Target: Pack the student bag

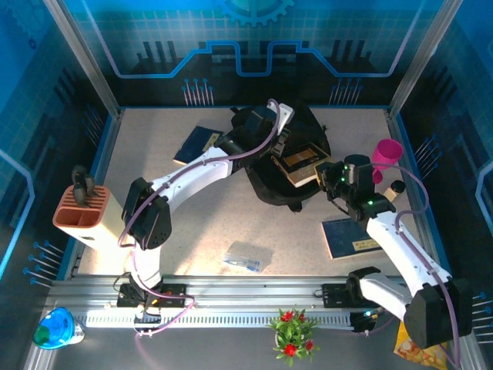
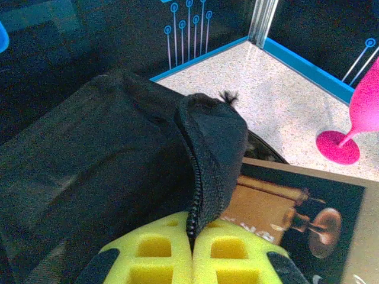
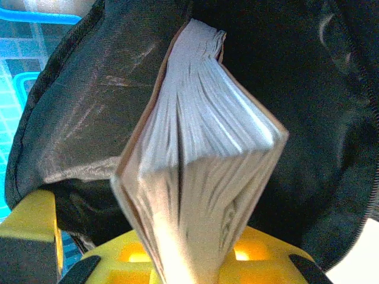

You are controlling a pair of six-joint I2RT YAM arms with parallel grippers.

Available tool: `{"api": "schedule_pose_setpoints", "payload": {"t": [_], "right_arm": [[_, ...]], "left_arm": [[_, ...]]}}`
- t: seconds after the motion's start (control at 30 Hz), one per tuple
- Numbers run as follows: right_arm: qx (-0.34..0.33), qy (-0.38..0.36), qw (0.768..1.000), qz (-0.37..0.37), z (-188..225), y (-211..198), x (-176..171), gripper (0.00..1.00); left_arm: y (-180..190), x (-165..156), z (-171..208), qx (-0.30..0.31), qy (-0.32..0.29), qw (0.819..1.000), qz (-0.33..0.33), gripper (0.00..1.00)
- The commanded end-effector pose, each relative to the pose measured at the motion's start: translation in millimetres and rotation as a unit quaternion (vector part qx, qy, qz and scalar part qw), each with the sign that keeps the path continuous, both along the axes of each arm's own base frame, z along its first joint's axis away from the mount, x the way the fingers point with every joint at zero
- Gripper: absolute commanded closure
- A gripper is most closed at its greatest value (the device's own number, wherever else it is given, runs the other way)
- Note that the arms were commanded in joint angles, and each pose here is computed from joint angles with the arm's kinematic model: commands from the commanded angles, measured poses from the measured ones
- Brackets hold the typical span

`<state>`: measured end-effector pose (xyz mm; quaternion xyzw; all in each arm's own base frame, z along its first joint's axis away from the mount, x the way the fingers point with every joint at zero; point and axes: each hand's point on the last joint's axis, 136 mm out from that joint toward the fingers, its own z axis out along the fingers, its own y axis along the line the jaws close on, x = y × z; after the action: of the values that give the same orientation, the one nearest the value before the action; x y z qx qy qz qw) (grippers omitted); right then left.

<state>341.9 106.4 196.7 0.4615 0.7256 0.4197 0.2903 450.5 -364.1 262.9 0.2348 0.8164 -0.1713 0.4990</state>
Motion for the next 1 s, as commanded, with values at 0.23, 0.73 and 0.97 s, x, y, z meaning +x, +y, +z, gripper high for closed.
{"api": "schedule_pose_setpoints", "payload": {"t": [0.23,0.73,0.97], "right_arm": [[0.075,-0.101,0.992,0.001,23.9,27.4,53.3,0.97],[0.044,-0.169,0.984,0.042,17.0,52.8,85.0,0.97],[-0.017,-0.099,0.995,0.022,-41.8,52.0,115.2,0.93]], "left_arm": [[-6.3,-17.2,76.7,-0.102,-0.059,0.993,-0.016,1.00],[-5.0,-24.5,80.9,-0.120,-0.050,0.991,-0.021,1.00],[-2.6,-24.1,66.7,-0.114,-0.029,0.993,-0.011,1.00]]}}
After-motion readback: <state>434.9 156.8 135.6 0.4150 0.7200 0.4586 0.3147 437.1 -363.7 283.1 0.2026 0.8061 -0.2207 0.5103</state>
